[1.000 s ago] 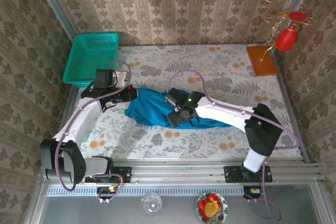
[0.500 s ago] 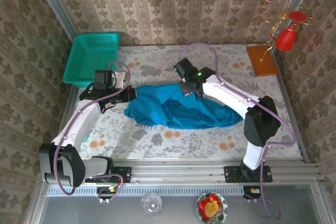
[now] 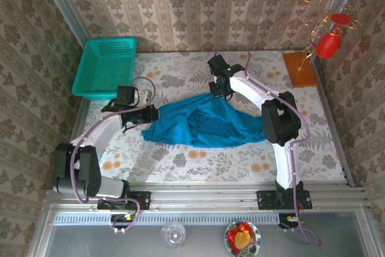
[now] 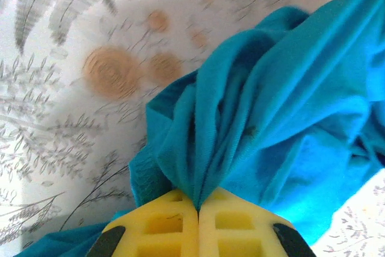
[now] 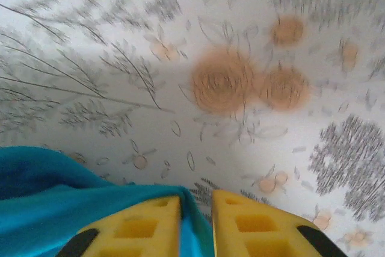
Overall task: Fold the inside-out t-shirt
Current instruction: Turn the T-shirt inside out at the center of the table.
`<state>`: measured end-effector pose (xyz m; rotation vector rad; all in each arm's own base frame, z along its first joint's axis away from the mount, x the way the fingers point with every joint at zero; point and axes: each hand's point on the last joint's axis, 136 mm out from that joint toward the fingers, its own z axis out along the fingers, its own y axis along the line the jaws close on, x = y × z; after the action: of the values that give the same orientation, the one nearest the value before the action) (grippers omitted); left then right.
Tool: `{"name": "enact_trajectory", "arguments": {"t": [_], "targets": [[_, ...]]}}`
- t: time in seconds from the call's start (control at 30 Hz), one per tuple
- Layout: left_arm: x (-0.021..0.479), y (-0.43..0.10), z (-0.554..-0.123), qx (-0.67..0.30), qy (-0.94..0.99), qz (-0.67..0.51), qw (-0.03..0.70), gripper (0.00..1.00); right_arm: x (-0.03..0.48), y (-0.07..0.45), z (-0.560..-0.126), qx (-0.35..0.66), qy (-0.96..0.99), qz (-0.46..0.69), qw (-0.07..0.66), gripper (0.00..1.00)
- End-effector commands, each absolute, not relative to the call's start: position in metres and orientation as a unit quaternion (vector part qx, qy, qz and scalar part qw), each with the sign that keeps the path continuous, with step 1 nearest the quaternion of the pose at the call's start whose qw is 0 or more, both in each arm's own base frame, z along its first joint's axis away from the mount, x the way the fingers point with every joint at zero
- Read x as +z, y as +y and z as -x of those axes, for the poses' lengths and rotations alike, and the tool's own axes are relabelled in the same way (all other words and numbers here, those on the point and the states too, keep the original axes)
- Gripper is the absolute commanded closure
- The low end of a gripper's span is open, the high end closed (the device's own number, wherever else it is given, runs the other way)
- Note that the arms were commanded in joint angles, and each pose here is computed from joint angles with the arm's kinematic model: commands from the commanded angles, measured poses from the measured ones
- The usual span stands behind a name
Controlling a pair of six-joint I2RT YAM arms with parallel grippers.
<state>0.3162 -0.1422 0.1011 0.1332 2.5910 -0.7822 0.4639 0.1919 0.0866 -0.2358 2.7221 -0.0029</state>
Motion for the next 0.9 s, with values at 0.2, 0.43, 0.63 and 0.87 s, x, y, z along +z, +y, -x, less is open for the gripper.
{"name": "enact_trajectory", "arguments": {"t": [0.2, 0.43, 0.63, 0.87], "targets": [[0.073, -0.129, -0.320, -0.248, 0.948, -0.020, 0.198, 0.90, 0.134, 0.212, -0.388, 0.046, 0.977, 0.070, 0.196, 0.67], [0.065, -0.124, -0.320, -0.231, 0.954, -0.016, 0.193, 0.88, 0.113, 0.283, -0.333, 0.160, 0.968, 0.109, 0.159, 0.65], [0.063, -0.124, -0.318, -0.233, 0.954, -0.016, 0.190, 0.87, 0.084, 0.314, -0.328, 0.169, 0.964, 0.148, 0.138, 0.58], [0.066, -0.125, -0.318, -0.235, 0.953, -0.018, 0.192, 0.87, 0.053, 0.319, -0.338, 0.061, 0.956, 0.249, 0.144, 0.51]]}}
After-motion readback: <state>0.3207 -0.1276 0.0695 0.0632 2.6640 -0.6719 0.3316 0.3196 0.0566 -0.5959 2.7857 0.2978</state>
